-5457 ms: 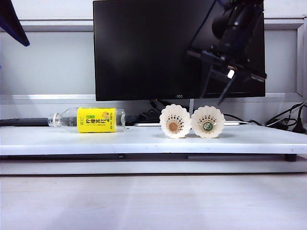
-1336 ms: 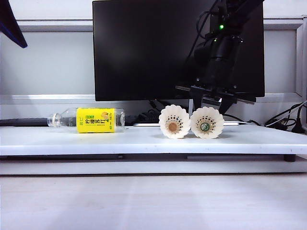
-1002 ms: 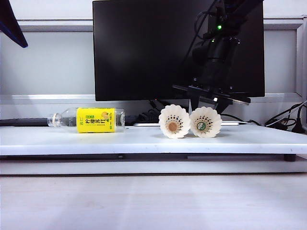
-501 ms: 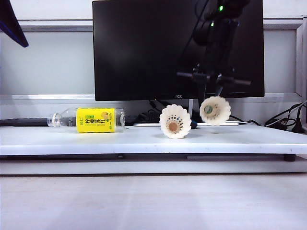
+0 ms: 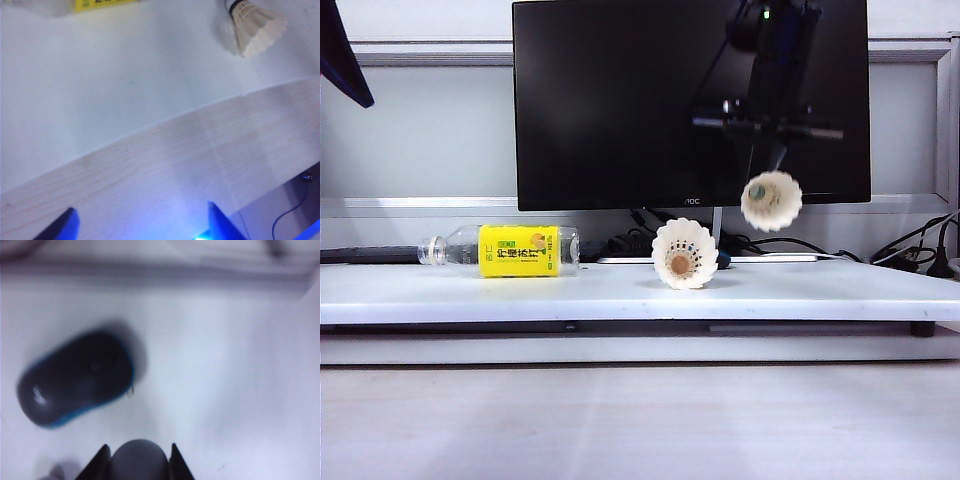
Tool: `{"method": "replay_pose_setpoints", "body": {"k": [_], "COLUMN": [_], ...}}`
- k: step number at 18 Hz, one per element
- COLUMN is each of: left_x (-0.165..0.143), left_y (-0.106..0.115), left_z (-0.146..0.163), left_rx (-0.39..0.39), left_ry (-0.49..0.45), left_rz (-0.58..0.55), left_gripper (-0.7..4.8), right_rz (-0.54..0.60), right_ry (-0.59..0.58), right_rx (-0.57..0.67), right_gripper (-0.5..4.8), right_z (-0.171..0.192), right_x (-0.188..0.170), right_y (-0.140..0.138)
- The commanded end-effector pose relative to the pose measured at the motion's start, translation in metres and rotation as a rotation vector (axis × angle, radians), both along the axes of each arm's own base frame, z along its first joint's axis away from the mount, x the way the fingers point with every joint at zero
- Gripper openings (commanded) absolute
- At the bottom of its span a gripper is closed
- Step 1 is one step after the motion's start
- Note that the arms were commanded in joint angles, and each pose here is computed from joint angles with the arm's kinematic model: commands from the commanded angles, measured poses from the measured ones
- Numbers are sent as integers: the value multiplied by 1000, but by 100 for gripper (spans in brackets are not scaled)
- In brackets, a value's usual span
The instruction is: Stack the badminton balls on the table vertically.
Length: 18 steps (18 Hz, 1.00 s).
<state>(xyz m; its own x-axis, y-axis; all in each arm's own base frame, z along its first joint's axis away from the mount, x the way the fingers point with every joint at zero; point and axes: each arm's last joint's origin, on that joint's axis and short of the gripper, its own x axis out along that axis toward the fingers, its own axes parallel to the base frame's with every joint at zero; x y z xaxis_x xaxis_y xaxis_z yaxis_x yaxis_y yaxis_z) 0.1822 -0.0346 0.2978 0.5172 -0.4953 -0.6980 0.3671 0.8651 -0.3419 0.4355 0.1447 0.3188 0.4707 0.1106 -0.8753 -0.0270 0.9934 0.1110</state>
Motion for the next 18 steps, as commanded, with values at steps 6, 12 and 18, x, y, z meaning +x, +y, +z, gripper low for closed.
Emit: {"method": "replay_pose_setpoints", "body": {"k": [6, 12, 18], "left_x": [3, 3, 2], "left_y": [-1, -1, -1], "left_z": [4, 4, 4], "left_rx": [-4, -4, -4], "left_ry": [-53, -53, -48], "left_rz": [-5, -5, -5], "left_gripper": [344, 344, 344], "right_rz": [54, 71, 66], "right_ry": [-247, -385, -573], "right_rx": [-7, 17, 54], "right_gripper": [107, 107, 107], "right_z": [53, 103, 166], "right_x": [-20, -51, -106], "right_y": [12, -1, -22]}}
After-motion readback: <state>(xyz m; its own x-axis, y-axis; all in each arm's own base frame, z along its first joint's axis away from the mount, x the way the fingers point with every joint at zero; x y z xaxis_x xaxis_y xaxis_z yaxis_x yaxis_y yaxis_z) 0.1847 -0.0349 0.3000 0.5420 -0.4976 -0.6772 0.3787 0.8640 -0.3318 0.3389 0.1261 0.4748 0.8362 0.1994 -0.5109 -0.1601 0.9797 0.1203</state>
